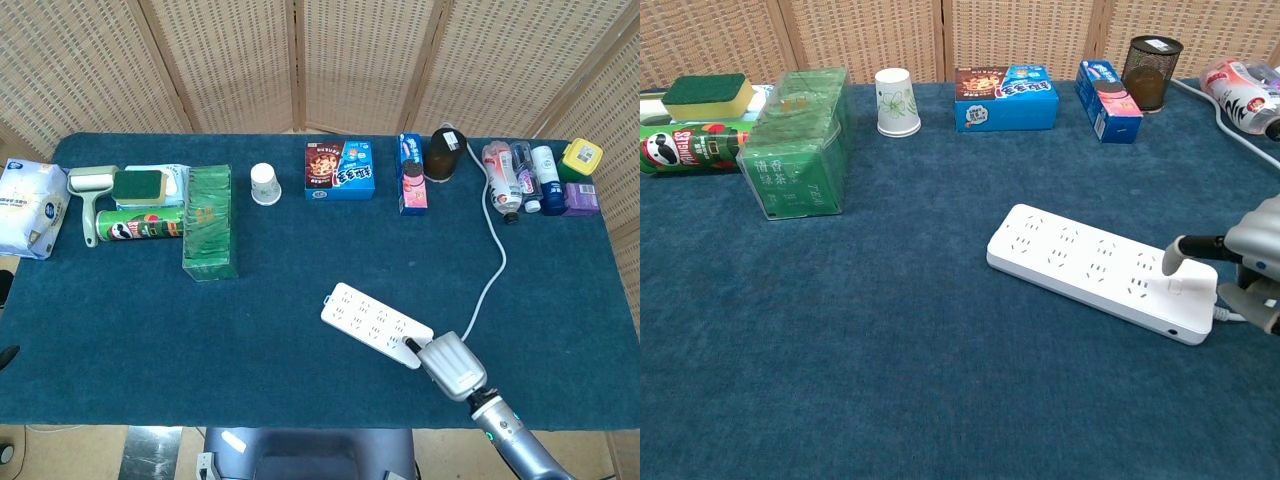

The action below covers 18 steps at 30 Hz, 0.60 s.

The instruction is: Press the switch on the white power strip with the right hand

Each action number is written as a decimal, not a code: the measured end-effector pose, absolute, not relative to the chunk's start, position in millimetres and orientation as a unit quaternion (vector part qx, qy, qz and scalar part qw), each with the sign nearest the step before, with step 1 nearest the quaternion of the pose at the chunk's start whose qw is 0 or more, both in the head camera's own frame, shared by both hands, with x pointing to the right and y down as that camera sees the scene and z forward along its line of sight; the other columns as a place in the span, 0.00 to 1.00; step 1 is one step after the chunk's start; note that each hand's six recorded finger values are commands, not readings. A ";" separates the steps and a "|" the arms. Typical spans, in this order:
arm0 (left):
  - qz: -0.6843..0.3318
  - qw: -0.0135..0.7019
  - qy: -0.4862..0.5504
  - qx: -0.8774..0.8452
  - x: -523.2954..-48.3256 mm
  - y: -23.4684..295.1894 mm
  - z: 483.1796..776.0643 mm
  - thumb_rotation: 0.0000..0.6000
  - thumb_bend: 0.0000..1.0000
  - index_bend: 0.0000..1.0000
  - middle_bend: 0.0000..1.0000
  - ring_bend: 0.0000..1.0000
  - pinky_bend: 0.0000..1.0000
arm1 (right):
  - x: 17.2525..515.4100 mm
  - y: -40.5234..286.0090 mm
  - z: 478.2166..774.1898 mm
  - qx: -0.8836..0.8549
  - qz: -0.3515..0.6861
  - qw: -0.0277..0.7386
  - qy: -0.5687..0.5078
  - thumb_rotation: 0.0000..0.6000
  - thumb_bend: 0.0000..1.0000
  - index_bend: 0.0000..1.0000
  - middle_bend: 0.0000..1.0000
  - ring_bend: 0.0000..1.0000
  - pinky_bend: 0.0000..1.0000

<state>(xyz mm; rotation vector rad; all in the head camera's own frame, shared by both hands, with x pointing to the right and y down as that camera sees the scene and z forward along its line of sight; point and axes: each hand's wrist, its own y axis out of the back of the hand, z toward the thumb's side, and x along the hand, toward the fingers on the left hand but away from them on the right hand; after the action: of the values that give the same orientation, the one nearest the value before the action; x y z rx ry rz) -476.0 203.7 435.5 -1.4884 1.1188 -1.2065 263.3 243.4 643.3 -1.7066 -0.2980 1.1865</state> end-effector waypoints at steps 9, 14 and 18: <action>-0.488 0.441 0.453 -0.601 -478.5 203.4 437.0 1.00 0.05 0.00 0.00 0.00 0.08 | 264.3 240.4 650.1 -0.698 0.502 0.497 -0.116 1.00 0.68 0.28 1.00 1.00 1.00; -0.489 0.441 0.453 -0.601 -479.5 203.0 436.9 1.00 0.05 0.00 0.00 0.00 0.08 | 267.2 242.8 648.2 -0.699 0.504 0.495 -0.116 1.00 0.68 0.29 1.00 1.00 1.00; -0.490 0.440 0.453 -0.601 -480.1 203.2 436.7 1.00 0.05 0.00 0.00 0.00 0.08 | 267.1 245.6 648.2 -0.700 0.503 0.494 -0.113 1.00 0.68 0.29 1.00 1.00 1.00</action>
<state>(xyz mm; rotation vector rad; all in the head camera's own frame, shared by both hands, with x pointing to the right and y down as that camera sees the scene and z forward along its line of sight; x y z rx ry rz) -480.1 203.2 436.7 -1.4917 1.1256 -1.2158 267.1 245.6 648.2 -1.6988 -0.2745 1.2194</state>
